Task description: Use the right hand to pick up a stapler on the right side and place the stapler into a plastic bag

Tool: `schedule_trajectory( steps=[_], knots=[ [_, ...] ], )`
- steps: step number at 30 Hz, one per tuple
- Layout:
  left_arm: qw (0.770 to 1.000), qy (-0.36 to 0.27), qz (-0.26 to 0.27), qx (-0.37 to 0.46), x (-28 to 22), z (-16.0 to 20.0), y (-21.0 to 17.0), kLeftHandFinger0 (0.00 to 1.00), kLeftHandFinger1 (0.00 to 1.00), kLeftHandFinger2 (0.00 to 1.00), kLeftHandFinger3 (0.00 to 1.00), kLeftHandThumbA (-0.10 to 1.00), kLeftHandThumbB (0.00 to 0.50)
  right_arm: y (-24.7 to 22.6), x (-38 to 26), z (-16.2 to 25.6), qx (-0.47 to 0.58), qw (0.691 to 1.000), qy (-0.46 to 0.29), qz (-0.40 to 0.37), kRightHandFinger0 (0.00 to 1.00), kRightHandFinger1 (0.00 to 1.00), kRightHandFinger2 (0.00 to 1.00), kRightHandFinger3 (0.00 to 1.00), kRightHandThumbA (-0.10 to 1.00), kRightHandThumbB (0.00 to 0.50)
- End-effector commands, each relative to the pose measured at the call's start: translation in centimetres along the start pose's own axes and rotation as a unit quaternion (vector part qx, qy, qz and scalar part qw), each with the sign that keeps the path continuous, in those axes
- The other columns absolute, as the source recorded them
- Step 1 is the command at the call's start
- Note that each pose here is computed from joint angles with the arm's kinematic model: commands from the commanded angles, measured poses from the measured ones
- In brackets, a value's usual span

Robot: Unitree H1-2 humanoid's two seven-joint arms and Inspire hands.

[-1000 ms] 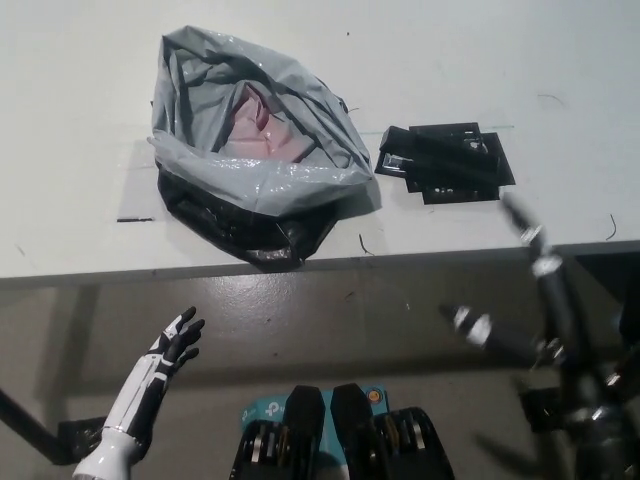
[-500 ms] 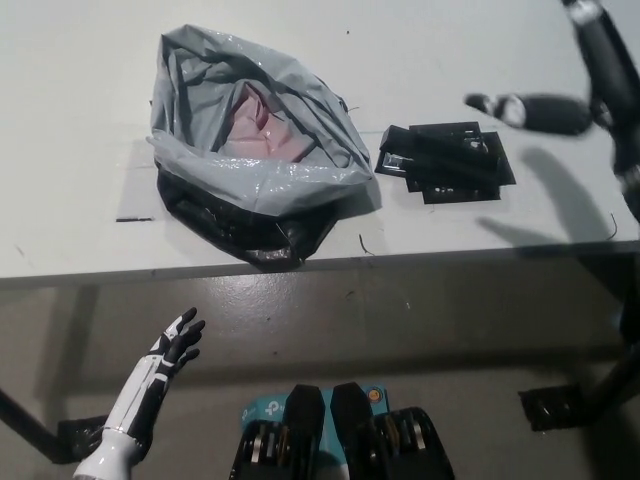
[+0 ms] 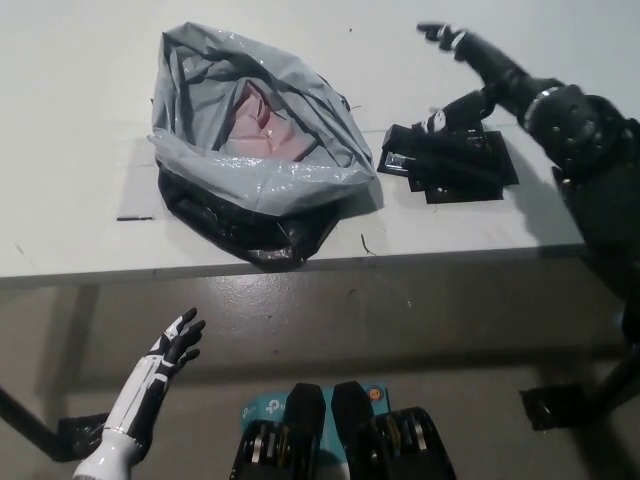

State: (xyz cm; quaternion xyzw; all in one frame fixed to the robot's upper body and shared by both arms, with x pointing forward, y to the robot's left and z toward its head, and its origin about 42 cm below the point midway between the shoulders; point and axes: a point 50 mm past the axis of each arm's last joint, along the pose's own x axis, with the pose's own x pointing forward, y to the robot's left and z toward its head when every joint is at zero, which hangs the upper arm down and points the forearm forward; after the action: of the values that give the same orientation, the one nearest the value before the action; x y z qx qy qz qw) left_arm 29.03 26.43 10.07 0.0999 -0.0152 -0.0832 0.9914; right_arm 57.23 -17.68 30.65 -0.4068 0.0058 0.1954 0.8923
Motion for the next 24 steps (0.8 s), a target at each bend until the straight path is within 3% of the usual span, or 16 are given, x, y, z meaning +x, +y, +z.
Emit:
schedule_trajectory(
  steps=[1,15,16,17,22,23,24],
  knots=[
    [0.999,-0.041,-0.008,0.012,0.4,1.5,0.5,1.00,1.00,1.00,1.00,1.00,0.265,-1.3,1.1,2.6,-0.038,0.999,-0.004,0.004,1.00,1.00,1.00,1.00,0.97,0.438],
    [0.999,-0.035,-0.005,0.011,-0.2,1.3,0.4,1.00,1.00,1.00,1.00,1.00,0.268,1.7,1.1,-3.9,-0.031,0.995,0.094,0.029,1.00,1.00,1.00,1.00,1.00,0.423],
    [0.999,-0.035,-0.006,0.011,-0.2,1.3,0.4,1.00,1.00,1.00,1.00,1.00,0.266,1.7,0.9,-4.7,-0.028,0.995,0.096,0.028,1.00,1.00,1.00,1.00,1.00,0.372],
    [0.999,-0.036,-0.005,0.011,-0.2,1.3,0.4,1.00,1.00,1.00,1.00,1.00,0.260,1.7,0.7,-5.4,-0.023,0.994,0.104,0.028,1.00,1.00,1.00,1.00,1.00,0.407],
    [0.999,-0.037,-0.006,0.007,-0.2,1.4,0.4,1.00,1.00,1.00,1.00,1.00,0.272,1.4,0.1,-7.0,0.002,0.993,0.117,-0.003,1.00,1.00,1.00,1.00,0.93,0.388],
    [0.999,-0.039,-0.008,0.011,-0.1,1.4,0.4,1.00,1.00,1.00,1.00,1.00,0.270,1.2,0.1,-6.9,-0.002,0.994,0.113,-0.014,0.82,0.88,1.00,1.00,0.92,0.335],
    [0.999,-0.038,-0.008,0.014,-0.1,1.4,0.4,1.00,1.00,1.00,1.00,1.00,0.276,1.0,0.2,-6.8,-0.007,0.994,0.109,-0.023,0.69,0.75,0.85,1.00,0.90,0.325]
  ],
)
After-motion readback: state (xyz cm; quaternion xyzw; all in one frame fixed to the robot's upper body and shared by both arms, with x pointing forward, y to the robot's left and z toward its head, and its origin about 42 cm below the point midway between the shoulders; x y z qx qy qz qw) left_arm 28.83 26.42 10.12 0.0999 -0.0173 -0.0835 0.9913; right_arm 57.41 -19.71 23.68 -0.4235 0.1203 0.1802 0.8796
